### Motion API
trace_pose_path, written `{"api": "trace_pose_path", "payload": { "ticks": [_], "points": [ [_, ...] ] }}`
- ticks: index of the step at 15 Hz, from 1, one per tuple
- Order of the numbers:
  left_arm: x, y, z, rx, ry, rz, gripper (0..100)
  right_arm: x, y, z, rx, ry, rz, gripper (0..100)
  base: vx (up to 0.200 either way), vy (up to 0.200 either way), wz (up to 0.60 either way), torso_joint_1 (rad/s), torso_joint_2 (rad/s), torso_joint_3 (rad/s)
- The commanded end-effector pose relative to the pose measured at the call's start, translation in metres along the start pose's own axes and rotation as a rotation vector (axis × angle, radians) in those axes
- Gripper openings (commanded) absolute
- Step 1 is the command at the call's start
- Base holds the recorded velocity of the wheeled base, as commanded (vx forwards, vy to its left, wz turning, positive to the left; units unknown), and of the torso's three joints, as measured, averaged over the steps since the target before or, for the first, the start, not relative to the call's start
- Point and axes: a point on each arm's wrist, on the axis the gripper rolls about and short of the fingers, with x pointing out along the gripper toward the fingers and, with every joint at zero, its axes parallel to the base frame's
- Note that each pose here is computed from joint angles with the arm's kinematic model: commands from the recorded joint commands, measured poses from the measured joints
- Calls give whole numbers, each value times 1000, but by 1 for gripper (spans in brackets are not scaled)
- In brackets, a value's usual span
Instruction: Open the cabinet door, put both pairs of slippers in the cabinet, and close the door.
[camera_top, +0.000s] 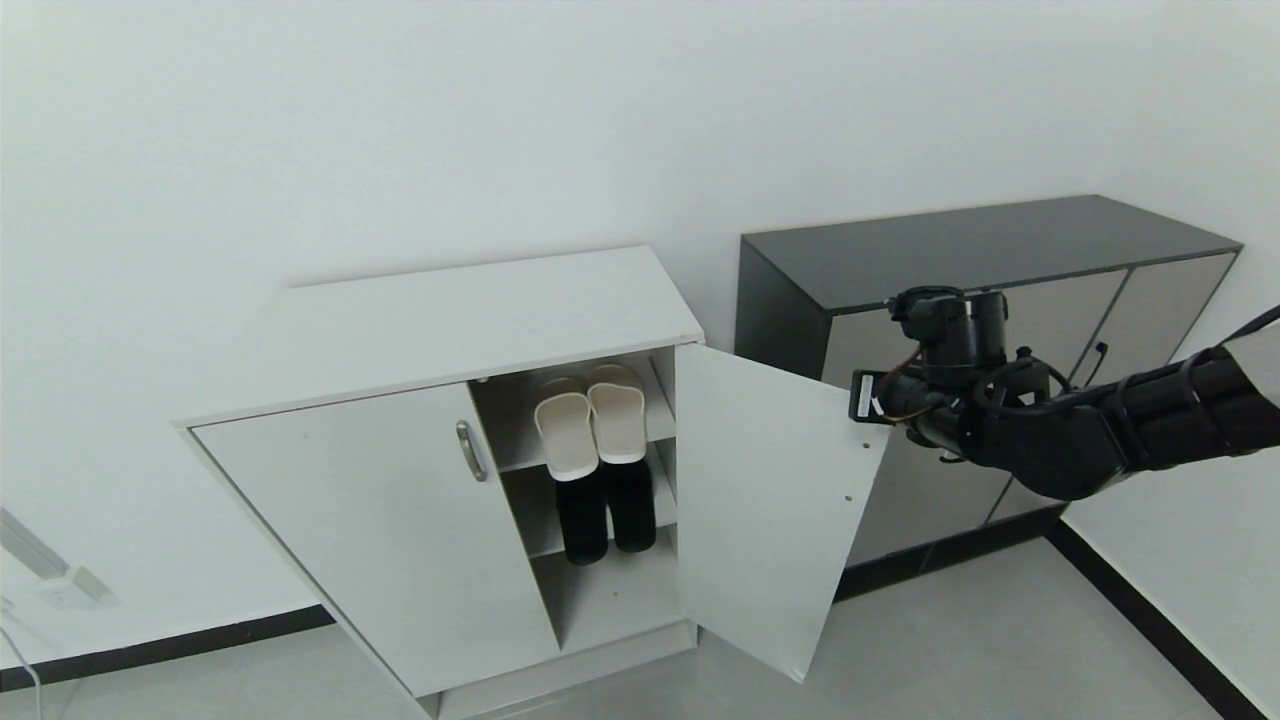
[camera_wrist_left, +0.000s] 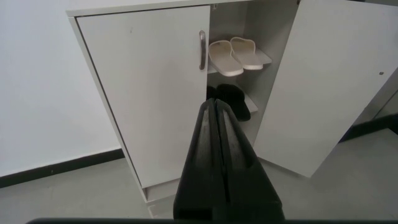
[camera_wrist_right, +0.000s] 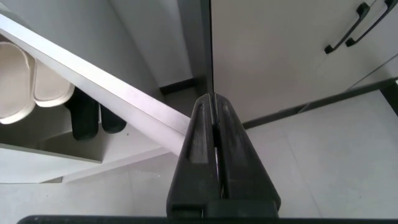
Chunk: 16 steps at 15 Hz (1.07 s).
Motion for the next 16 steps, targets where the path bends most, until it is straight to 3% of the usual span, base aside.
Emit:
{"api": "trace_pose_path", "payload": {
  "ticks": [1, 6, 11, 16],
  "points": [
    [0, 0, 0, 1, 1, 0, 0, -2, 1, 0, -3, 2, 0, 0, 0, 0, 0, 0, 0, 0],
    [0, 0, 0, 0, 1, 0, 0, -20, 17, -9, -31, 24, 49, 0, 0, 0, 0, 0, 0, 0],
    [0, 0, 0, 0, 1, 0, 0, -51, 57, -33, -92, 69, 168, 0, 0, 0, 0, 0, 0, 0],
    [0, 0, 0, 0, 1, 0, 0, -73, 66, -40, -90, 27, 256, 0, 0, 0, 0, 0, 0, 0]
  ]
}}
